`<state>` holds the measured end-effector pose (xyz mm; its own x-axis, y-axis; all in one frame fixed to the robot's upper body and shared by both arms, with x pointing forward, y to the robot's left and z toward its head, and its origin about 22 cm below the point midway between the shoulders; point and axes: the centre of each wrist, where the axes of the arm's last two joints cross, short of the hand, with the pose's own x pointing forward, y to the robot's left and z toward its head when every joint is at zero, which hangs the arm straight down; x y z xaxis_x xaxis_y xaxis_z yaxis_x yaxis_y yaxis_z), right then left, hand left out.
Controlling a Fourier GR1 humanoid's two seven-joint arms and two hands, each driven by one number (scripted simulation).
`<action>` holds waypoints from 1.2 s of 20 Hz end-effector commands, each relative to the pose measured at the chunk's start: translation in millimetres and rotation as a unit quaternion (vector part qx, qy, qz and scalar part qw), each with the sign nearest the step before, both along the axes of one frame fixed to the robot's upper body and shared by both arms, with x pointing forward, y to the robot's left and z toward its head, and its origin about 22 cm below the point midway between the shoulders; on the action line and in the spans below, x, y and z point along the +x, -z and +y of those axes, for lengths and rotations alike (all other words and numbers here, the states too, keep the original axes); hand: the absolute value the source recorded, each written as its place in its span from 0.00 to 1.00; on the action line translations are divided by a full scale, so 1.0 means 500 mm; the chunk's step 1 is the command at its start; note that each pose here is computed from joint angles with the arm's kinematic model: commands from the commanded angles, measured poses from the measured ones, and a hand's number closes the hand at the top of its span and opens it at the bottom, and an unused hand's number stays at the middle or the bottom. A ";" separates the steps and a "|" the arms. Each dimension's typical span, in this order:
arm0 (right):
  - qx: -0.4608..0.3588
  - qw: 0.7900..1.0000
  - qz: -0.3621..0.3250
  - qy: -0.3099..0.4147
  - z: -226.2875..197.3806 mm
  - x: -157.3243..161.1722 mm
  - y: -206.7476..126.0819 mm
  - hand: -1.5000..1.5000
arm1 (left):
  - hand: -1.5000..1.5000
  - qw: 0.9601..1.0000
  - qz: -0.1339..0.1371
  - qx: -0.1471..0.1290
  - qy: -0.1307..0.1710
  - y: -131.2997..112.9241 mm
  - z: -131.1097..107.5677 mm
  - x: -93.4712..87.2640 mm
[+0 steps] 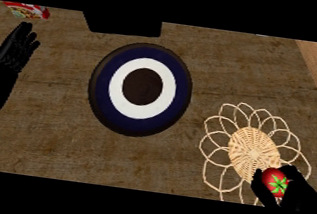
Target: Pick the tomato from the placemat and place it in the plate
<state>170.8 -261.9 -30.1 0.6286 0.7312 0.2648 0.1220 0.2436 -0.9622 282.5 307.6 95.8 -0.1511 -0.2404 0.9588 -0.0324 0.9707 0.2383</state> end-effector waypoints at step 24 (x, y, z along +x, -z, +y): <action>0.094 0.931 -0.305 -0.176 0.363 -0.076 -0.305 1.00 | 0.50 0.999 -0.019 -0.001 0.049 -0.024 -0.040 0.038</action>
<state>107.0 -105.6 87.9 0.0619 0.8657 0.4967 0.4806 0.4103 -0.7750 299.0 282.0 105.3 -0.2001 -0.2253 0.9535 0.0485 0.9697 0.2393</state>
